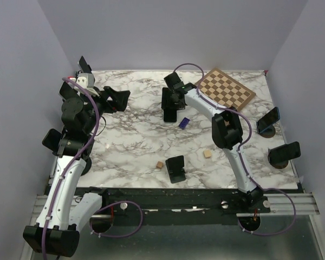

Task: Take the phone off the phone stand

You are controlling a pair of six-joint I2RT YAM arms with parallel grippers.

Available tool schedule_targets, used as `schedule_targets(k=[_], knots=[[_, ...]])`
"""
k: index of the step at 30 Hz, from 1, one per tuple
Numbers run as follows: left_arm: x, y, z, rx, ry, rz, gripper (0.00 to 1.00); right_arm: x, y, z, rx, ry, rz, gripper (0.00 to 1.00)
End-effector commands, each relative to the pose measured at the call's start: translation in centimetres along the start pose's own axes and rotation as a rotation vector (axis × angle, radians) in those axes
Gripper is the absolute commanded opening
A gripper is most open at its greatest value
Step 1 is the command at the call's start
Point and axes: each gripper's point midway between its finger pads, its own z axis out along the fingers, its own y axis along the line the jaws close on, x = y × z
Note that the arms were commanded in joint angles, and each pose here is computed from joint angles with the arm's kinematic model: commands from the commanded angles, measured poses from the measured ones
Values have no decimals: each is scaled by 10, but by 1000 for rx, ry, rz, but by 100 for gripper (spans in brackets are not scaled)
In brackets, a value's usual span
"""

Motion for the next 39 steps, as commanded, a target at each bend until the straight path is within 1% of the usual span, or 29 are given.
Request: schedule_targets(k=[1,5,7,10,13,16,20,22,24,29,33,36,39], knots=[[-10,-2,-1,-5,-13,2,98,7,-1,15,-4,-6,65,4],[-10,0,-1,-15,-14,3,98,11,-7,21,28,-9,82,6],[-11,0,-1,-15,-17,4,98,13,-9,23,37,-10,80,13],[-11,1,-2,-16,-17,4,98,15,-13,27,54,-10,80,17],[-11,2,-1,-22,-16,2,98,18,-14,30,60,-5,87,26],[-11,1,-1,-21,-14,0,98,24,-15,32,64,6,91,40],[-10,2,-1,-23,-14,1,98,27,-20,32,79,6,90,66],[-10,2,-1,-24,-13,0,98,29,-20,33,82,9,85,77],[-10,3,-1,-29,-13,0,98,29,-21,32,82,10,76,84],[-7,7,2,-42,-4,-5,98,29,-21,32,89,8,54,93],[-4,9,4,-43,5,-9,98,18,-19,23,96,-13,40,95],[0,10,7,-44,17,-14,98,-3,-16,-1,96,-65,23,95],[3,11,9,-41,27,-23,98,-23,-17,-36,109,-128,10,95]])
